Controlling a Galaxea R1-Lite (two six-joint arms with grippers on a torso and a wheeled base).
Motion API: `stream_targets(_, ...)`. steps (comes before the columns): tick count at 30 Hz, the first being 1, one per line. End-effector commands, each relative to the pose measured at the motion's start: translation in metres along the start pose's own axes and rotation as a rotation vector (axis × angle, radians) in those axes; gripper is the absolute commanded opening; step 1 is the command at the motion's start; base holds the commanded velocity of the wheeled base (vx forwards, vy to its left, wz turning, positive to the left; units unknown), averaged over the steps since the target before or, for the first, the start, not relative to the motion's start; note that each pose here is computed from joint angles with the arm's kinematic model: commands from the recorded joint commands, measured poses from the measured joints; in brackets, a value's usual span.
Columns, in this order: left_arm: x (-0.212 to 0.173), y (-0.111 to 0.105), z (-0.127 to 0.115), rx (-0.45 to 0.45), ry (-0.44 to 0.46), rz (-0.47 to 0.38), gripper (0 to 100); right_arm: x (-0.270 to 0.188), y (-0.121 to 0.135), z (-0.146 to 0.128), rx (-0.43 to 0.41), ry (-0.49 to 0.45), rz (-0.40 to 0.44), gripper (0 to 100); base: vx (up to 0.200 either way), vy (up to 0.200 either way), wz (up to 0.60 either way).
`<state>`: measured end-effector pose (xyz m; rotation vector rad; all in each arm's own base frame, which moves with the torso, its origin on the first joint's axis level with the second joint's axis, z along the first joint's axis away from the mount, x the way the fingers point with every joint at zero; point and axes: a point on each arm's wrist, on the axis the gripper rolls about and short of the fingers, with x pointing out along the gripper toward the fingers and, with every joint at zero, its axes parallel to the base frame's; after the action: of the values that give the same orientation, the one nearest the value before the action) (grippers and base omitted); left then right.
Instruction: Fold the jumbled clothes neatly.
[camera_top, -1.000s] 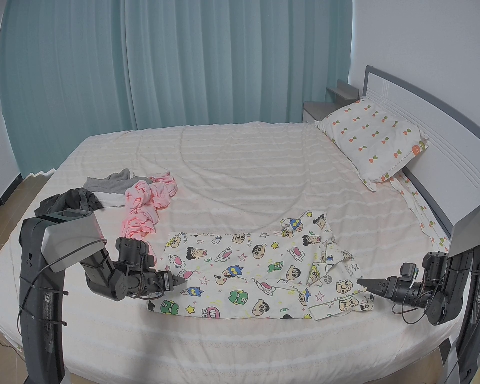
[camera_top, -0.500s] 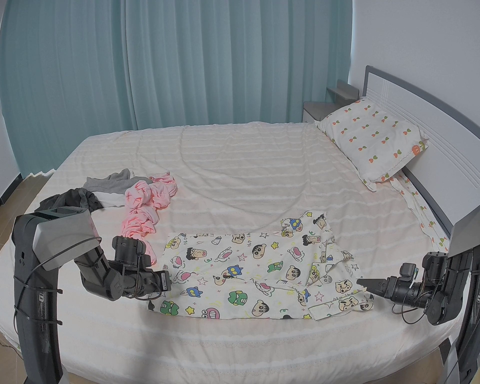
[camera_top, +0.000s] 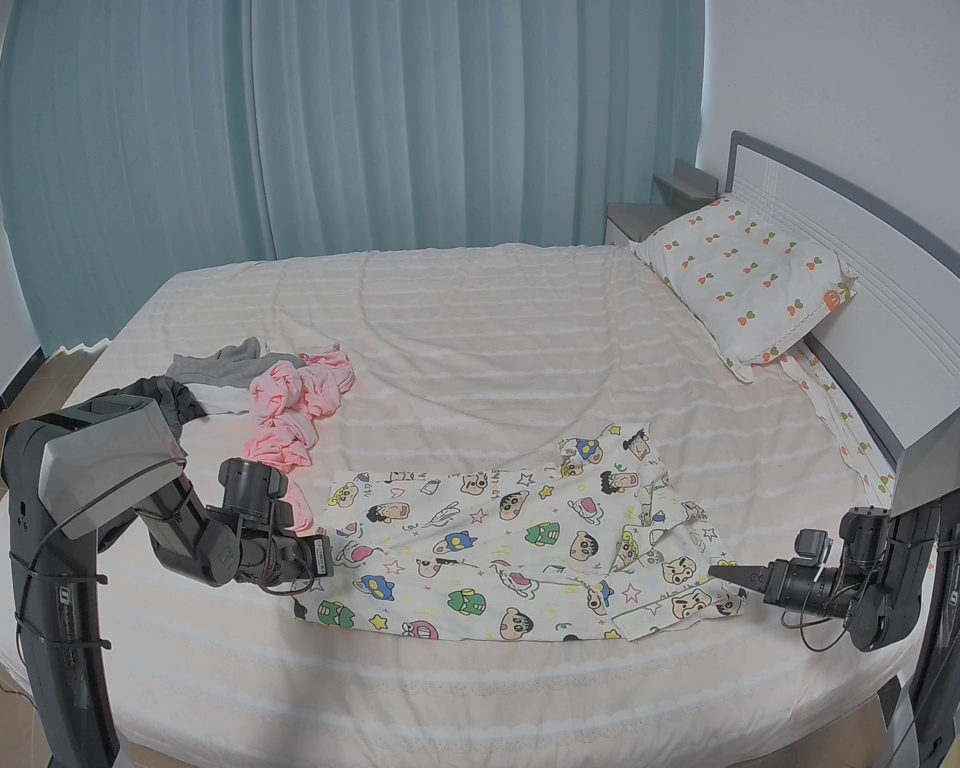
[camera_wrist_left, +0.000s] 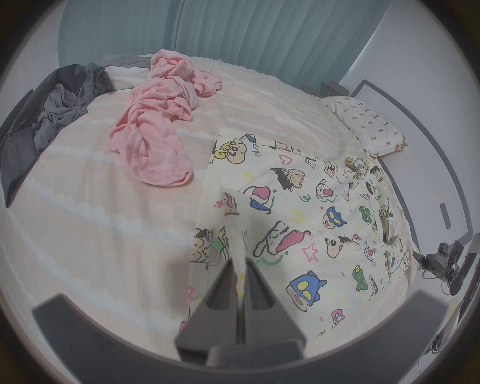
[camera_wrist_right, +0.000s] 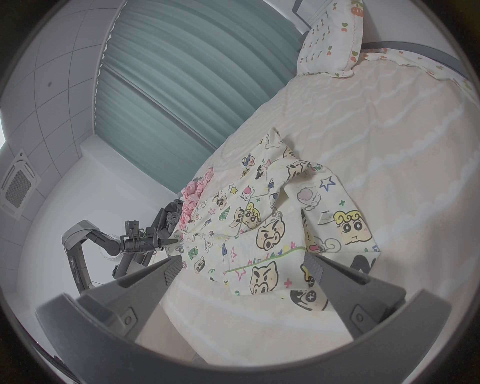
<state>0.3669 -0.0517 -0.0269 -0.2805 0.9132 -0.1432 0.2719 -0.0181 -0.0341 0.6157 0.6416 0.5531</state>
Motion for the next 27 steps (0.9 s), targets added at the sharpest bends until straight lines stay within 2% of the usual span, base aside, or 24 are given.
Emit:
stream_targets(1, 0.000, 0.000, -0.001, -0.001, 0.002, 0.000, 0, 0.001, -0.001, -0.001, -0.001, -0.002, 0.000, 100, 0.000, 0.000, 0.00)
stream_targets(8, 0.002, 0.001, -0.002, -0.002, 0.007, 0.003, 0, 0.001, -0.001, -0.001, -0.001, -0.002, 0.000, 100, 0.000, 0.000, 0.00)
stream_targets(9, 0.002, 0.001, -0.003, -0.004, 0.011, 0.002, 100, 0.001, -0.001, -0.001, 0.000, -0.001, 0.000, 100, 0.000, 0.000, 0.00)
stream_targets(18, 0.004, 0.001, -0.004, -0.002, 0.010, -0.005, 100, 0.000, -0.002, -0.001, 0.000, -0.001, 0.001, 100, 0.000, 0.000, 0.00)
stream_targets(22, 0.000, -0.007, -0.014, 0.014, 0.040, -0.020, 100, 0.000, -0.001, -0.001, 0.000, -0.002, -0.001, 100, 0.000, 0.000, 0.00)
stream_targets(27, -0.003, -0.010, -0.013, 0.021, 0.023, -0.034, 100, 0.000, -0.001, -0.001, 0.001, 0.000, 0.000, 100, 0.000, 0.000, 0.00)
